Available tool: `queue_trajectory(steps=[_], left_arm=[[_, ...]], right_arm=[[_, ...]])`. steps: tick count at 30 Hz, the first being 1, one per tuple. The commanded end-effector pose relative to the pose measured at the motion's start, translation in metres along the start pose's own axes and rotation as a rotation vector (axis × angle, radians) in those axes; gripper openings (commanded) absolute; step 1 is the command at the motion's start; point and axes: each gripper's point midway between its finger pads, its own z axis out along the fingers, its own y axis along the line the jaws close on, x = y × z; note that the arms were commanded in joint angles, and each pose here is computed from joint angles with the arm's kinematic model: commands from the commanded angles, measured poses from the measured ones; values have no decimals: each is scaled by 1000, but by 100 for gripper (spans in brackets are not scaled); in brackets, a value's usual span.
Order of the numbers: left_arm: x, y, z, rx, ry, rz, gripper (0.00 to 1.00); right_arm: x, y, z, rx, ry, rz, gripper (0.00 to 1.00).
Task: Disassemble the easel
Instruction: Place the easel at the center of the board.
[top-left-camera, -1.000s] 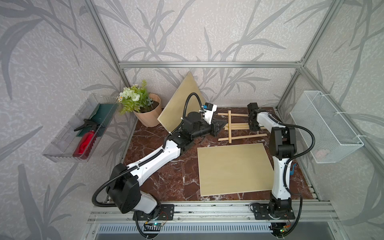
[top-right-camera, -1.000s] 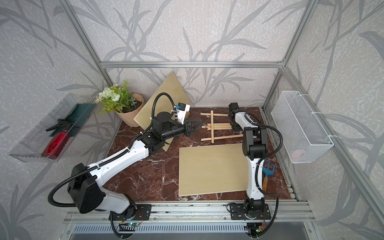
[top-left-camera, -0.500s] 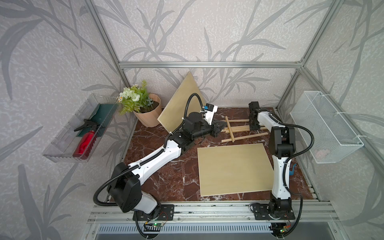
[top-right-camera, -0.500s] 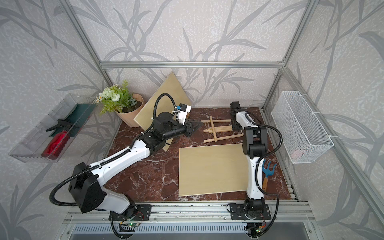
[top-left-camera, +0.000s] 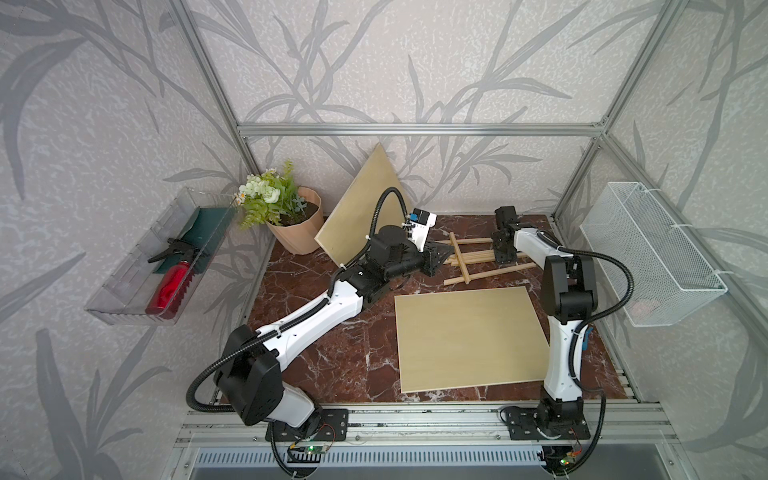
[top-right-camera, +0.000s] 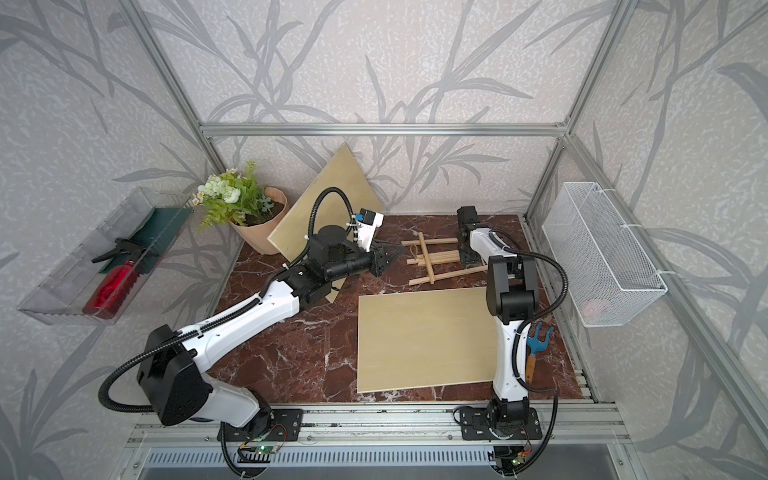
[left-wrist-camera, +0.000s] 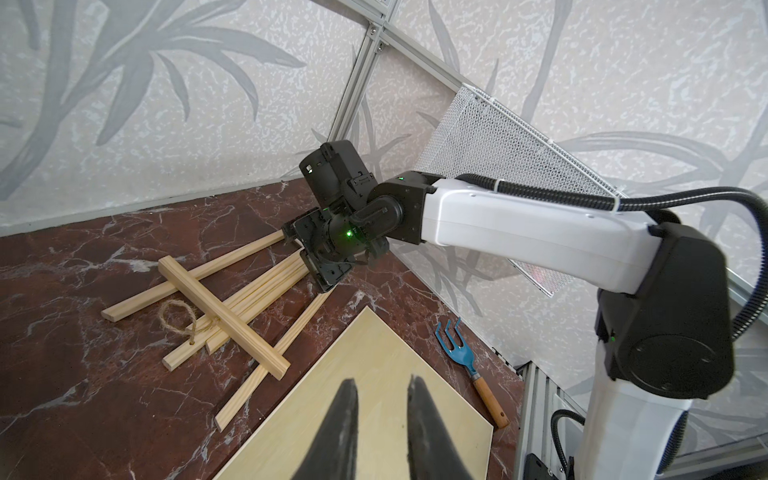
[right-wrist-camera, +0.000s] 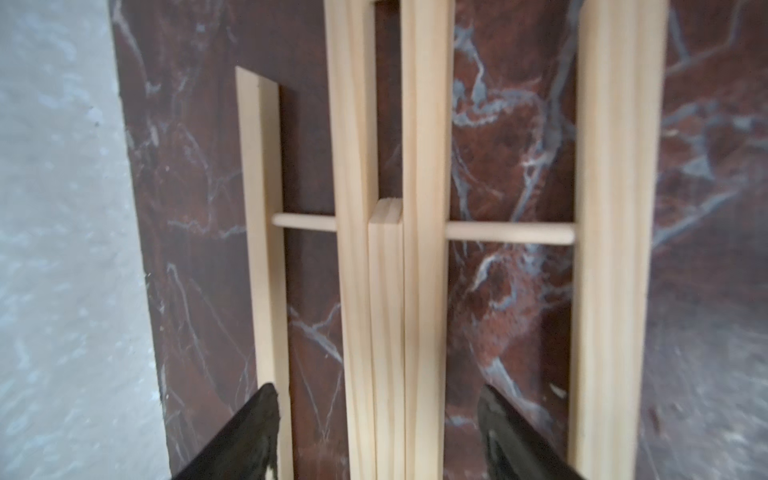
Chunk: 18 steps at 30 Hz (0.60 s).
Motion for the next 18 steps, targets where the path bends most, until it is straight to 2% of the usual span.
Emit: queue_trajectory(steps=[1,5,12,18], left_arm=[[-27,-17,-19,-7,-64,63,26],[-34,-18,-35,-51,-91,89,32],[-51,-23,-83,-142,-180,144,34],[-63,-24,-122,-218,-282,158,34]], right_arm=[[-5,21,-46,-103,-13,-39,76],[-4,23,-75,-167,-18,-100,76],[41,14,-138,-346,-7,-273,77],[69,5,-217,-624,-9,-562,77]])
